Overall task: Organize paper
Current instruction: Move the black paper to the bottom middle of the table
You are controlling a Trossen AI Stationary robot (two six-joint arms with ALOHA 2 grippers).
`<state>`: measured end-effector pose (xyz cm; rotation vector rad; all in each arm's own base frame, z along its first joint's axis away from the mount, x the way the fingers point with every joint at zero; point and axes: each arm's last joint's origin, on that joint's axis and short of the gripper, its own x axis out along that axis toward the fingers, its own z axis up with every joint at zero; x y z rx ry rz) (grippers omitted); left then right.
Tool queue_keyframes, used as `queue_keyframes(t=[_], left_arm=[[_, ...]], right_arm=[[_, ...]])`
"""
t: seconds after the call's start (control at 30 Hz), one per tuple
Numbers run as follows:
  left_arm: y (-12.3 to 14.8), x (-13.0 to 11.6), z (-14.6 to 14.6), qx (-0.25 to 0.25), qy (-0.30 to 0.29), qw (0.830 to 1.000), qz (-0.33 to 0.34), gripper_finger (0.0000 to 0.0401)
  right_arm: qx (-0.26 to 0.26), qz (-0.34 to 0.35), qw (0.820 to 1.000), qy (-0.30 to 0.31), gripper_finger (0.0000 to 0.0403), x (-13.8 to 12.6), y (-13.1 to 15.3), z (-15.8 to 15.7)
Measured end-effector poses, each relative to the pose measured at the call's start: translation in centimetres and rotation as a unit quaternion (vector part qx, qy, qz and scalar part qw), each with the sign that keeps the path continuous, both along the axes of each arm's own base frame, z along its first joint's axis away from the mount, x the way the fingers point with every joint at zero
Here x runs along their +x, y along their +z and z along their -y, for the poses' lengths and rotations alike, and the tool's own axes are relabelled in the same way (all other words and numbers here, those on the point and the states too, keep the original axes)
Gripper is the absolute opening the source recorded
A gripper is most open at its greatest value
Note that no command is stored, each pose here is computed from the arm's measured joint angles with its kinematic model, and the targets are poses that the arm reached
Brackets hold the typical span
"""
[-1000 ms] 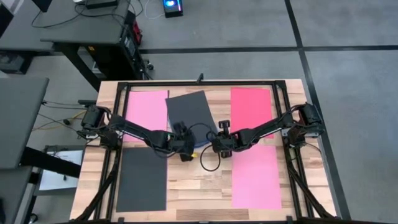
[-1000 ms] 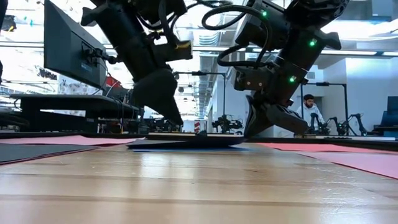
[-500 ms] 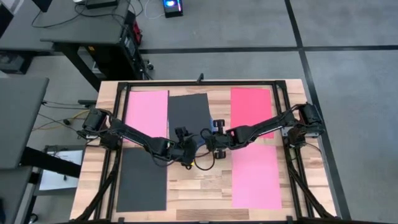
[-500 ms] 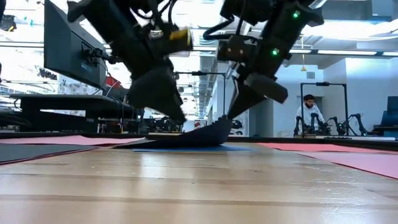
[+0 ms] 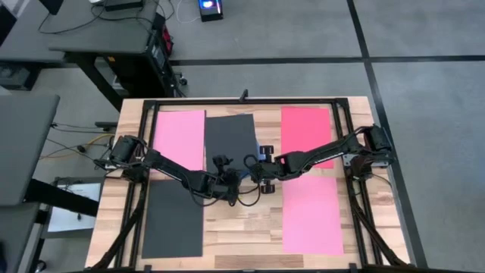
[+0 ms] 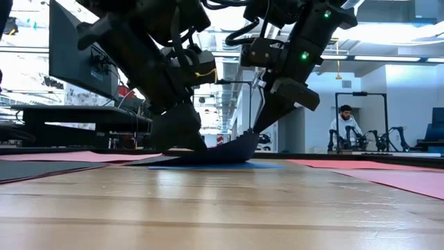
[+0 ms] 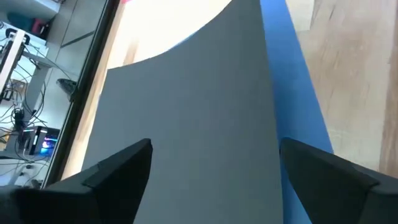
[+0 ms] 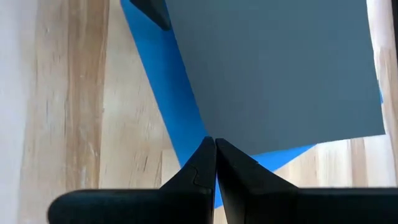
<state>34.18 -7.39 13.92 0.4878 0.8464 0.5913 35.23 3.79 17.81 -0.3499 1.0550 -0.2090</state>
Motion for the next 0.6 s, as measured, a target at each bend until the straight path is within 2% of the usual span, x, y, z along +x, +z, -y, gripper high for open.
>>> queue_keyframes(t=[0.27, 0.43, 0.6], left_arm=[[-0.1, -0.3, 1.5, -0.021, -0.025, 0.999, 0.002, 0.0320], [-0.2, -0.7, 1.2, -0.008, -0.001, 1.000, -0.002, 0.0320], [1.4, -2.0, 2.4, 0.026, 0.012, 0.999, 0.015, 0.0320]], right_arm=[[0.013, 0.004, 1.000, -0.003, 0.0000, 0.1, 0.0, 0.1], [0.023, 0.006, 1.000, -0.004, 0.0000, 0.1, 0.0, 0.0], [0.028, 0.004, 1.000, -0.004, 0.0000, 0.1, 0.0, 0.1]])
